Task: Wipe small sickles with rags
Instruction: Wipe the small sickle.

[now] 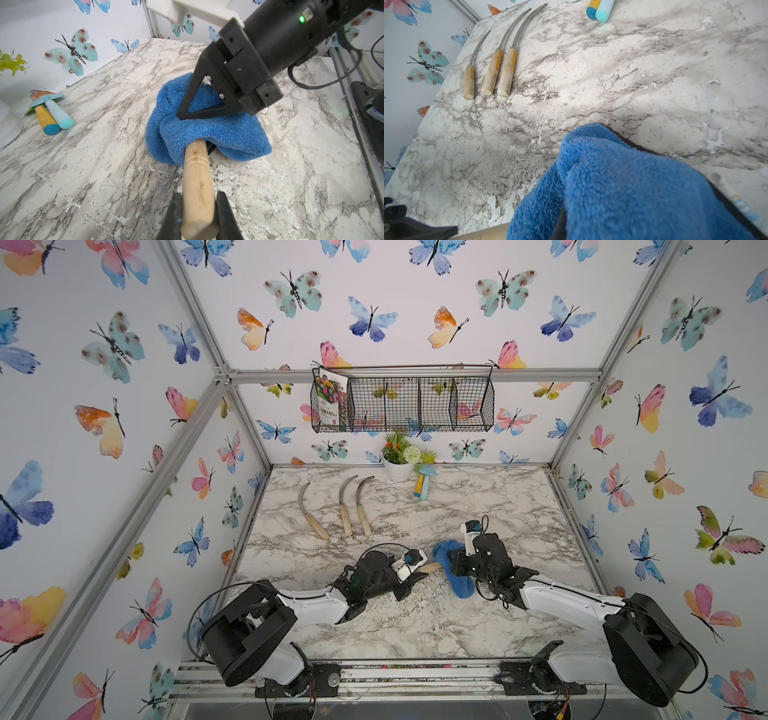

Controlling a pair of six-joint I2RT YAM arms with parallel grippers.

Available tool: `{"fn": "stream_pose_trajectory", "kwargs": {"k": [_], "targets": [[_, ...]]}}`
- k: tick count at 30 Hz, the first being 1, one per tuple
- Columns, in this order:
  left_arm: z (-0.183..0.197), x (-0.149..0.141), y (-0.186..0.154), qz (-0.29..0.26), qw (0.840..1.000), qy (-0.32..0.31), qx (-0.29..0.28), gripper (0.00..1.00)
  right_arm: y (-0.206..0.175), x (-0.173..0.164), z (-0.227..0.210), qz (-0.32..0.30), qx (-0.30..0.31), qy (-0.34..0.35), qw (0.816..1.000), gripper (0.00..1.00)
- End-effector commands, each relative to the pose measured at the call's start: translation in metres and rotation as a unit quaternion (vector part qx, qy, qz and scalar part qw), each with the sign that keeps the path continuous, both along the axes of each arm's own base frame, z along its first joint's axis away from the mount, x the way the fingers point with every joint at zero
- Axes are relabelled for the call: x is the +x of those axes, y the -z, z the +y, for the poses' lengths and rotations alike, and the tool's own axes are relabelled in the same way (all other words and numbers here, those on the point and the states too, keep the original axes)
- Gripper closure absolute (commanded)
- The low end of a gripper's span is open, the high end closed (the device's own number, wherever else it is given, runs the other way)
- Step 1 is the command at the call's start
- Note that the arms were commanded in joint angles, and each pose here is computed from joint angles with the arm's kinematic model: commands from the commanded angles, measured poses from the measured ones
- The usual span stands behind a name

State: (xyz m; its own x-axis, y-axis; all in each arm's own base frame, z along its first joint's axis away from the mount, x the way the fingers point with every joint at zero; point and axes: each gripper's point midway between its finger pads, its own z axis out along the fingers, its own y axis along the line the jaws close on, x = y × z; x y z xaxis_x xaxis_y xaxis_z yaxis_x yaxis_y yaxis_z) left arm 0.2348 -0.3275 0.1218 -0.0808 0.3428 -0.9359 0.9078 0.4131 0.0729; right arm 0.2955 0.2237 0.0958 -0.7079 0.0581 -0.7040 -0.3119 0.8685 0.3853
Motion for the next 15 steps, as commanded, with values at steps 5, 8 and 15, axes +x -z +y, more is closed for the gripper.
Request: {"fn": "stream_pose_trajectory", "kwargs": {"k": [5,8,15], "targets": [[-0.006,0.008,-0.029,-0.029,0.999,-0.002,-0.036,1.00,-0.015,-0.023,0.039,-0.009,-0.005,-0.064,0.998,0.98],[-0.006,0.010,-0.027,-0.026,0.999,-0.006,-0.032,1.00,-0.024,-0.040,0.061,-0.017,0.008,-0.099,0.995,0.98],[-0.006,0.011,-0.025,-0.024,0.999,-0.009,-0.029,1.00,-0.032,-0.068,0.084,-0.023,0.044,-0.150,0.987,0.98]]}}
